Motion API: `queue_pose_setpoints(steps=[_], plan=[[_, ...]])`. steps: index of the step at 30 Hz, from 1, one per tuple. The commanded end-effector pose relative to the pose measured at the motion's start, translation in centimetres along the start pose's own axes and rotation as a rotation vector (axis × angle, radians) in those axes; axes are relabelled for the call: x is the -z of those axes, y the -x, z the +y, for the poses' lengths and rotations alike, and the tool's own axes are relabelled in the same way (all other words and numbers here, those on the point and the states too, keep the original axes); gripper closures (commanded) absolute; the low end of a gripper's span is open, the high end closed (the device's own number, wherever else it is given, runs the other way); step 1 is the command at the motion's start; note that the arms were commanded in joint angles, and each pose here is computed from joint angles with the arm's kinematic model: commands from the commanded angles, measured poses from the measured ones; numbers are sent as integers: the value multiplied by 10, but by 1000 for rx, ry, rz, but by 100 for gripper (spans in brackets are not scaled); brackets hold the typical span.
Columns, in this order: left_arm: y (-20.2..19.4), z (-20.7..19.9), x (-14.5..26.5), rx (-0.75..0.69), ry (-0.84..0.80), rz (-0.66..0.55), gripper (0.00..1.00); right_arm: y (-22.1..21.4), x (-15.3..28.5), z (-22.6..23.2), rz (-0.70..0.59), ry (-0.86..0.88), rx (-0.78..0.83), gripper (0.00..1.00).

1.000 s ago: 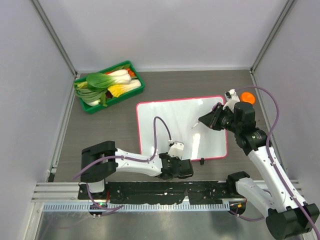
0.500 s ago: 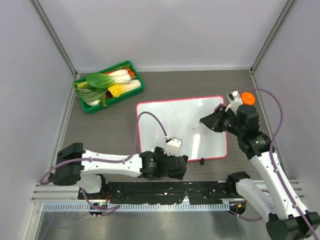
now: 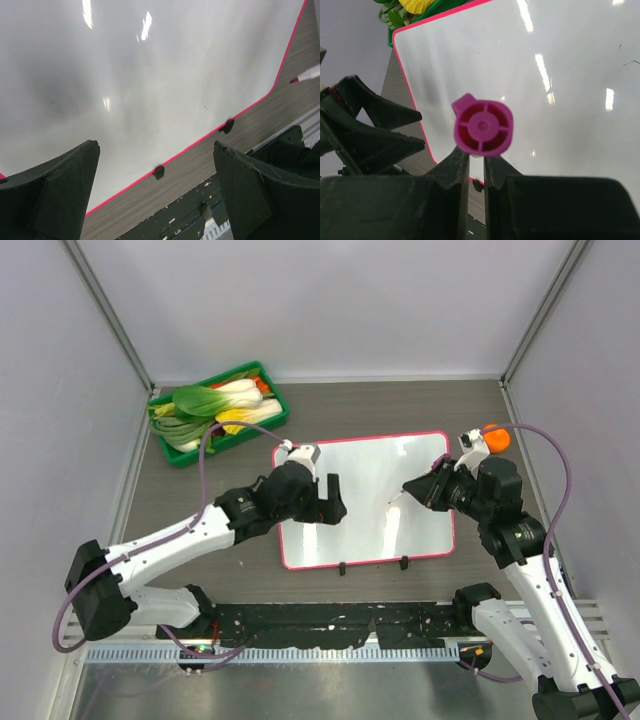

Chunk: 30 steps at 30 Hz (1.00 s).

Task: Write a sentence on the whiteboard
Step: Move the whiteboard stand to the center of the board, then write a sentence on the whiteboard.

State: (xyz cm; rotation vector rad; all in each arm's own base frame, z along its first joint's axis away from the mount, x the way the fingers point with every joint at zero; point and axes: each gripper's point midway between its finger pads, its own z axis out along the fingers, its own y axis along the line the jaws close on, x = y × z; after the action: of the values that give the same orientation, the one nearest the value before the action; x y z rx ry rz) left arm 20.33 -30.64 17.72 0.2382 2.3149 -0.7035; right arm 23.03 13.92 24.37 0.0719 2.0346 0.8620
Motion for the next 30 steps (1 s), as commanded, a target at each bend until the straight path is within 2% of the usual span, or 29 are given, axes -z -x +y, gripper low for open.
queue_pose_setpoints(steps=[1,10,15,18,23,30], plan=[[33,-5,11,-7,-145,-14,0,8,2,3,-38,11,37,99],[75,73,43,174,-156,-102,0,12,4,5,-53,17,67,99],[85,98,63,132,-126,-159,0,4,0,-1,-48,21,74,99],[86,117,68,117,-60,-133,0,-1,-3,-5,-46,21,84,99],[89,114,62,155,-153,-84,0,-7,-8,-10,-56,26,61,99],[95,119,57,139,-152,-34,0,-9,-15,-8,-59,66,50,99]])
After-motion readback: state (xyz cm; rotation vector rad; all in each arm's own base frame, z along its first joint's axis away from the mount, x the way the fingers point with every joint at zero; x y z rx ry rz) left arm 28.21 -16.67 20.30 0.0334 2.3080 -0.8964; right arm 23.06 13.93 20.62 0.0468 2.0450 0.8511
